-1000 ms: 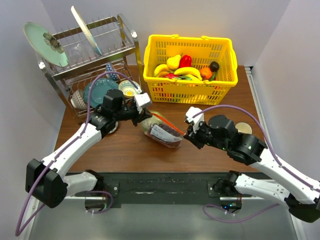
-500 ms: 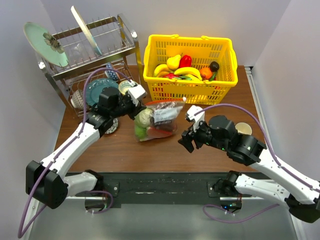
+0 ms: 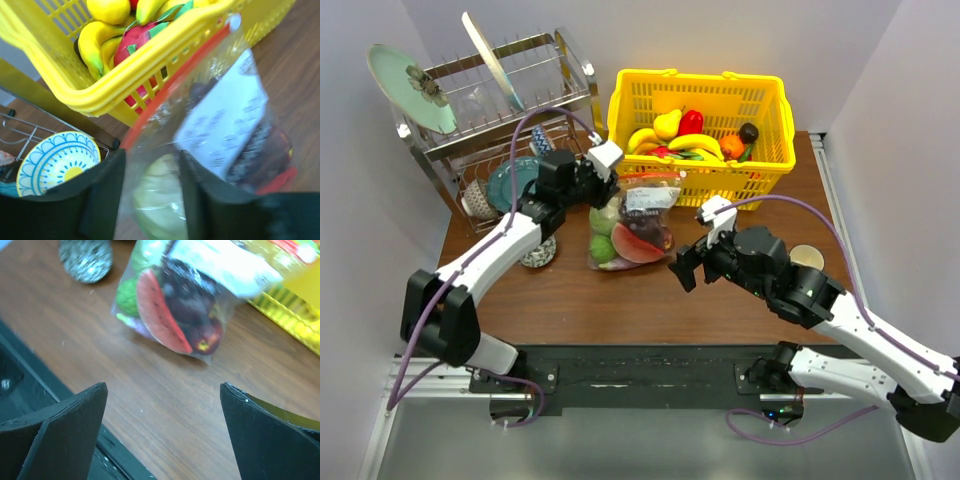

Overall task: Place the food in the zip-top bag and seal the zipper
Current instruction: Place the zipper food storage bag at the center of the board, then reset both arms

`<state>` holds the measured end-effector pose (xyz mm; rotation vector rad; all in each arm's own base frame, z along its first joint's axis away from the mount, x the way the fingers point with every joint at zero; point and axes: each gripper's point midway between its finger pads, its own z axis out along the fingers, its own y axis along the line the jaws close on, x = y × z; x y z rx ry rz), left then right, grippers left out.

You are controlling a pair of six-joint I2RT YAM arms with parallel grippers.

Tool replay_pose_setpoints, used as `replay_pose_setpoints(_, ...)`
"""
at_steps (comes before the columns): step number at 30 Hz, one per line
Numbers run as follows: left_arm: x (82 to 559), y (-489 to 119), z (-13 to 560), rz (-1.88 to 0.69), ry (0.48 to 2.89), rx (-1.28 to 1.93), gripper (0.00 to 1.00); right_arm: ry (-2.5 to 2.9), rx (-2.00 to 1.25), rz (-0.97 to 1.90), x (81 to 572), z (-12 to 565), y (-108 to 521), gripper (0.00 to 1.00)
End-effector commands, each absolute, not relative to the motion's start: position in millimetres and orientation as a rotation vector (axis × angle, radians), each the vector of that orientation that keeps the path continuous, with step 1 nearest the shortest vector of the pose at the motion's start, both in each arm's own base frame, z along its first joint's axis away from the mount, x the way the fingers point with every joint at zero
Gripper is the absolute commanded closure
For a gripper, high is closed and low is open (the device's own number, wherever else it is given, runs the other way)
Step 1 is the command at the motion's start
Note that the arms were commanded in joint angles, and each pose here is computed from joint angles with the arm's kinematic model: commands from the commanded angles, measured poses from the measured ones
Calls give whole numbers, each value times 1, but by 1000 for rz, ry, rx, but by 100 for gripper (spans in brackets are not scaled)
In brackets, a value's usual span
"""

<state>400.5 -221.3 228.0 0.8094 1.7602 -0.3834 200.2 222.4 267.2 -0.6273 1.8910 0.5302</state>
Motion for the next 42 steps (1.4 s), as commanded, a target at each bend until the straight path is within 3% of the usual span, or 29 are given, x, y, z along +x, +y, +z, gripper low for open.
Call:
replay_pose_setpoints(1, 420, -217, 265, -340, 1691, 717, 41, 1877, -386, 490, 215, 285, 205, 1)
replay_pose_setpoints(2, 416, -218, 266, -361, 1693, 702, 33, 1883, -374, 482, 216, 285, 204, 1)
replay_pose_setpoints(8, 383, -214, 281, -438, 1690, 683, 21, 1927, -215, 438, 229, 283, 199, 1)
replay_pose_setpoints(15, 342, -184, 300, -473, 1730, 447, 15, 1948, -46, 478, 233, 279, 198, 1)
replay_pose_setpoints(16, 337, -181, 290, -479, 1756, 439, 6, 1951, -37, 490, 232, 279, 199, 1)
replay_pose_setpoints(18, 322, -175, 295, -487, 1739, 419, 0, 1958, -47, 512, 230, 280, 203, 1)
replay_pose_setpoints(29, 266, -135, 288, -445, 1567, 319, 0, 1908, -211, 448, 224, 268, 193, 1)
replay_pose_setpoints(42, 263, -129, 289, -426, 1529, 303, 2, 1899, -196, 438, 224, 254, 188, 1)
